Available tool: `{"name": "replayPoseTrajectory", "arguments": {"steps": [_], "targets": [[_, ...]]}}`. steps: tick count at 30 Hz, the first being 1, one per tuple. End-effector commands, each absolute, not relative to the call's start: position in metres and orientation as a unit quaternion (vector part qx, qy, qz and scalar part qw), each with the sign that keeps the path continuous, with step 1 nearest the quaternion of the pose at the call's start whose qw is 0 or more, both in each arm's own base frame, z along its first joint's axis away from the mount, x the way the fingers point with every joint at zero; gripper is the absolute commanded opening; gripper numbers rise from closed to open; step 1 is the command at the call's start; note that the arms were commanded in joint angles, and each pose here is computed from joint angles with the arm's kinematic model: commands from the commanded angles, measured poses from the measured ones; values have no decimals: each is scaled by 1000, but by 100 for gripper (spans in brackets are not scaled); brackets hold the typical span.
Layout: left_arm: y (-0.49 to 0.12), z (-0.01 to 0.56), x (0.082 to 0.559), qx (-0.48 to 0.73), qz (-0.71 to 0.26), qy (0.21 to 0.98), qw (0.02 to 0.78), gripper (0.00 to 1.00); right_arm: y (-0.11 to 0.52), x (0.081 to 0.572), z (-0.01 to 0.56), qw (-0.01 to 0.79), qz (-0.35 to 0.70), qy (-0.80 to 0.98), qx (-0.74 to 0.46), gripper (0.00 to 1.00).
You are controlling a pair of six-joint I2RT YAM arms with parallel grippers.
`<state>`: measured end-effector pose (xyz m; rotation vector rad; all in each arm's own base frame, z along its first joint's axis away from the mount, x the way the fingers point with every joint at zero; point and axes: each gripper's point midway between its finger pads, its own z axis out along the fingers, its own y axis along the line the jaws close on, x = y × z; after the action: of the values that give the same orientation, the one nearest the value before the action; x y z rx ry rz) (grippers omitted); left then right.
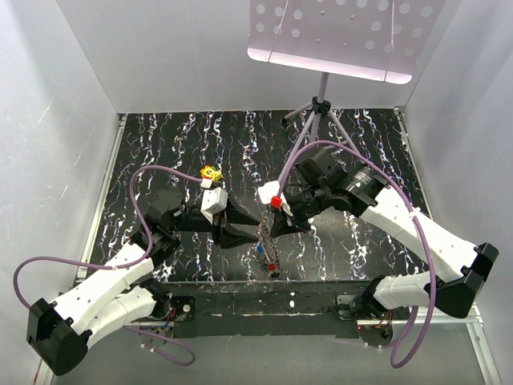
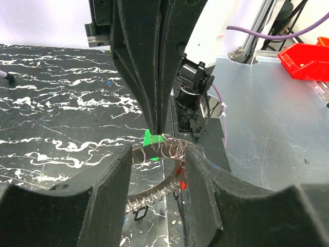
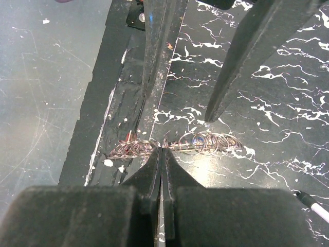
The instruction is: Put the keys on the keyring
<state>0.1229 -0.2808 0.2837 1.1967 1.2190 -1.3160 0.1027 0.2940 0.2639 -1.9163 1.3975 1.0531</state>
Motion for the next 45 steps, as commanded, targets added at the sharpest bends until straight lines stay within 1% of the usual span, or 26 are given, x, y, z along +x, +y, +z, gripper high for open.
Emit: {"name": "replayPoseTrajectory", "arguments": {"steps": [1, 16, 30, 38, 45], "targets": [[-283, 292, 129, 485, -521, 502, 491, 43, 303, 110, 288, 304, 402, 508, -698, 1], [-303, 277, 130, 492, -511, 521, 474, 41, 302, 110, 288, 300, 412, 516, -688, 1], [-308, 271, 129, 499, -509, 526, 464, 28, 303, 111, 288, 299, 417, 520, -683, 1], [-310, 271, 128, 502, -511, 524, 460, 17, 303, 111, 288, 297, 418, 523, -681, 1], [-311, 271, 129, 502, -510, 528, 458, 16, 302, 111, 287, 295, 421, 524, -679, 1]]}}
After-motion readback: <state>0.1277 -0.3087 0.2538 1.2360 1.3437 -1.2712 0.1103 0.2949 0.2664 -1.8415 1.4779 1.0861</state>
